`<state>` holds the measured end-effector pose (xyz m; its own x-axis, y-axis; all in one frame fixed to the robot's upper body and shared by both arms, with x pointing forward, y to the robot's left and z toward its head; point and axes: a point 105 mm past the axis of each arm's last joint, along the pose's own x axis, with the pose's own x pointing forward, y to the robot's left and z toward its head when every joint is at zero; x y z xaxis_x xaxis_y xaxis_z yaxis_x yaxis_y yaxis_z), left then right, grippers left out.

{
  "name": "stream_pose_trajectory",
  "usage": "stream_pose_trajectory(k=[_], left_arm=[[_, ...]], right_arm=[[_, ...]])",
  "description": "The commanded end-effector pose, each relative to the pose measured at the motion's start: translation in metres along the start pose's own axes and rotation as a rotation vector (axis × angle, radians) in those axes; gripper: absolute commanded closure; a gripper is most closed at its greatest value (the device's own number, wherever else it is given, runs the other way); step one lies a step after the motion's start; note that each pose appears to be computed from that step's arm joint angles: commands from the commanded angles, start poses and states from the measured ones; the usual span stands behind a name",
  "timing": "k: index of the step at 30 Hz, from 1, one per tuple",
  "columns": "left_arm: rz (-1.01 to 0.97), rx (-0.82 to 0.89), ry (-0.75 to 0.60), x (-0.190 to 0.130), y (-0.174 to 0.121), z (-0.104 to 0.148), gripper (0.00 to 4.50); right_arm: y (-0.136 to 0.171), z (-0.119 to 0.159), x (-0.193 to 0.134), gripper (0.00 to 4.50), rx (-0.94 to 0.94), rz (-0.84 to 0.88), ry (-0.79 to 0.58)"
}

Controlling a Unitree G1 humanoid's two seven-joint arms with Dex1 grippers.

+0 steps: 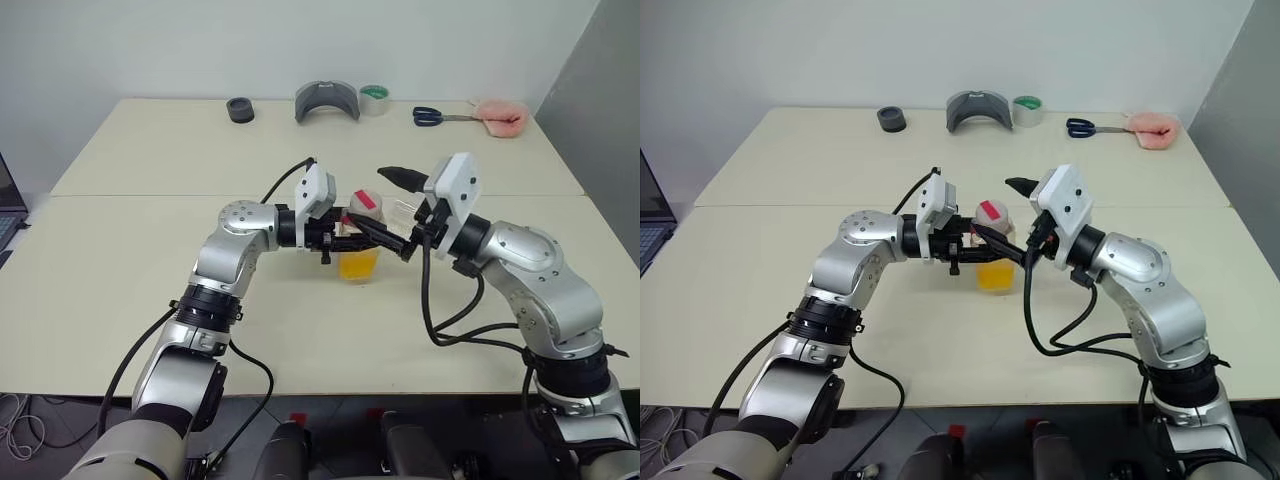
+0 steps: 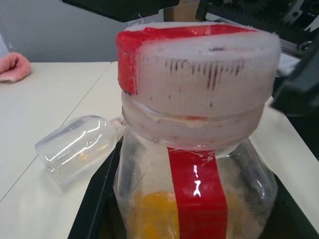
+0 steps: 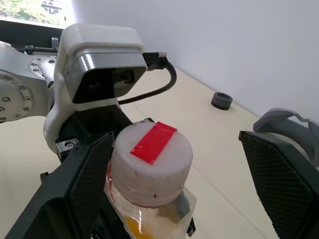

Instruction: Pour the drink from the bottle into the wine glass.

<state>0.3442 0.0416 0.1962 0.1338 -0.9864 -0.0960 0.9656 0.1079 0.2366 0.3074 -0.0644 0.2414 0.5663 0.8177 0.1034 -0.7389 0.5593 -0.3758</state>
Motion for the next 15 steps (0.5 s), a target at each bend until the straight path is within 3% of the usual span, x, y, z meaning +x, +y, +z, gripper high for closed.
stream_pose_trajectory(k=[1, 15], left_arm=[[-0.002, 0.061, -0.037, -0.0021, 0.0018, 0.0175, 2.71], [-0.003, 0.06, -0.034, -0.0027, 0.0016, 0.0165, 2.71]], right_arm=[[-0.0084, 0.0093, -0.0057, 0.22, -0.023, -0.042, -0.03], [-0.0119, 0.0094, -0.0138, 0.22, -0.002, -0.063, -0.02]])
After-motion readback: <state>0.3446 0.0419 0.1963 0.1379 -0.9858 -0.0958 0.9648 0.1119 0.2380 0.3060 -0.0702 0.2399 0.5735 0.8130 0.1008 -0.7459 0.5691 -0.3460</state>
